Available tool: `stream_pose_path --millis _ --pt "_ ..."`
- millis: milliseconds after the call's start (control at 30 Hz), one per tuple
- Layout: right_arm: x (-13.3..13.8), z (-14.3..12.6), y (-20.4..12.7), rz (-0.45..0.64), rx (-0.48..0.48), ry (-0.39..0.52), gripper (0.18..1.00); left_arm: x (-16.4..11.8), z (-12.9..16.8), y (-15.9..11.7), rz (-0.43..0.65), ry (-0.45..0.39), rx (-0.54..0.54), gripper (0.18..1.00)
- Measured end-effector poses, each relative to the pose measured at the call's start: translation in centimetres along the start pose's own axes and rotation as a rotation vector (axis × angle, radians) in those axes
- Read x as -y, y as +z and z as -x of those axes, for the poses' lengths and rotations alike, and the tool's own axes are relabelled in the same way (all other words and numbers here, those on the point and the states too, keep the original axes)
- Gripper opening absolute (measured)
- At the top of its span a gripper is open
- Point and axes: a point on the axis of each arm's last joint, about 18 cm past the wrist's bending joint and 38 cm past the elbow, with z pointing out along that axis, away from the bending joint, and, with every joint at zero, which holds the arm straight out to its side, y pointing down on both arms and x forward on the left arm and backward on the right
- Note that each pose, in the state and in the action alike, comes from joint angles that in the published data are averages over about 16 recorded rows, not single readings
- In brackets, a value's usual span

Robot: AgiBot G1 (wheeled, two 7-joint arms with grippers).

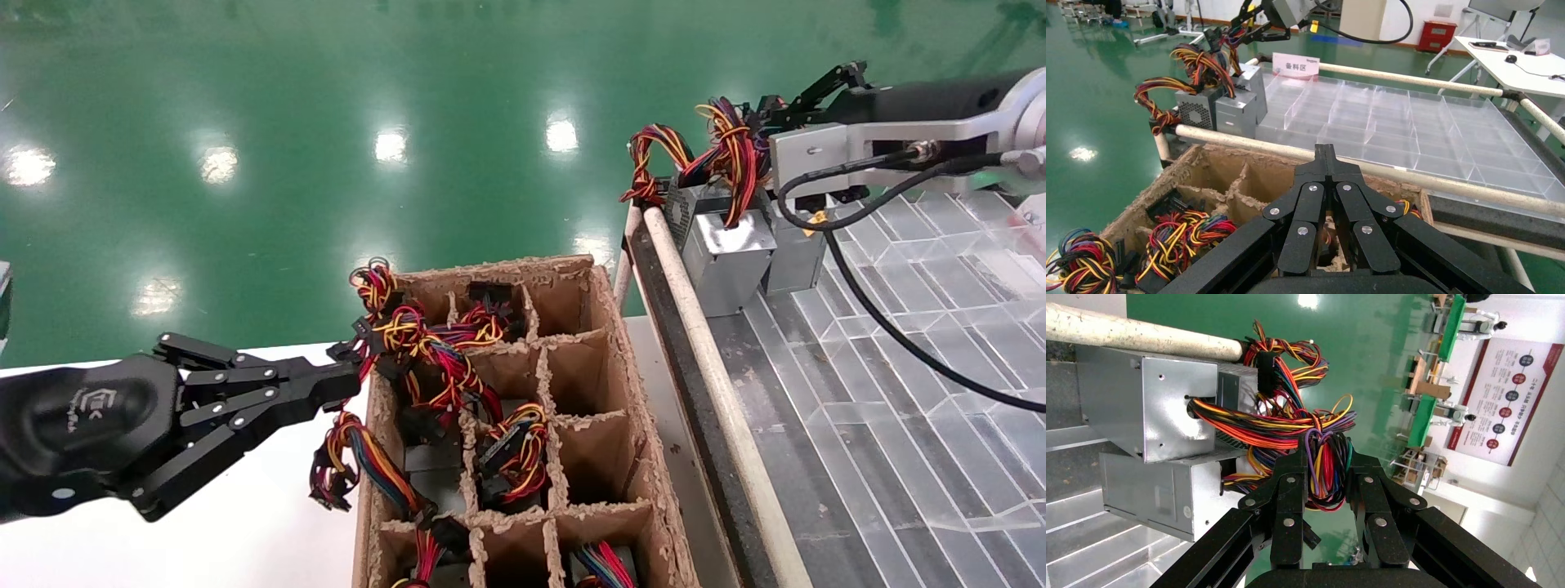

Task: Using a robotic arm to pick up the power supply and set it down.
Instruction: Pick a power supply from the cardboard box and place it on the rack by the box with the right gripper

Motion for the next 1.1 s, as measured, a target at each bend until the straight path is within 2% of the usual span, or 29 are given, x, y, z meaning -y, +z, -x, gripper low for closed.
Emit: stream_pose_path --millis 367,1100 --pt "0.4 -0.4 0.5 0.002 -0.004 0.01 0.283 0.0 0.0 0.0 0.0 0.0 0.0 0.191" --pt "-1.2 2.1 2.4 0.036 0.037 0.073 0.283 0.0 0.0 0.0 0.0 0.0 0.0 0.191"
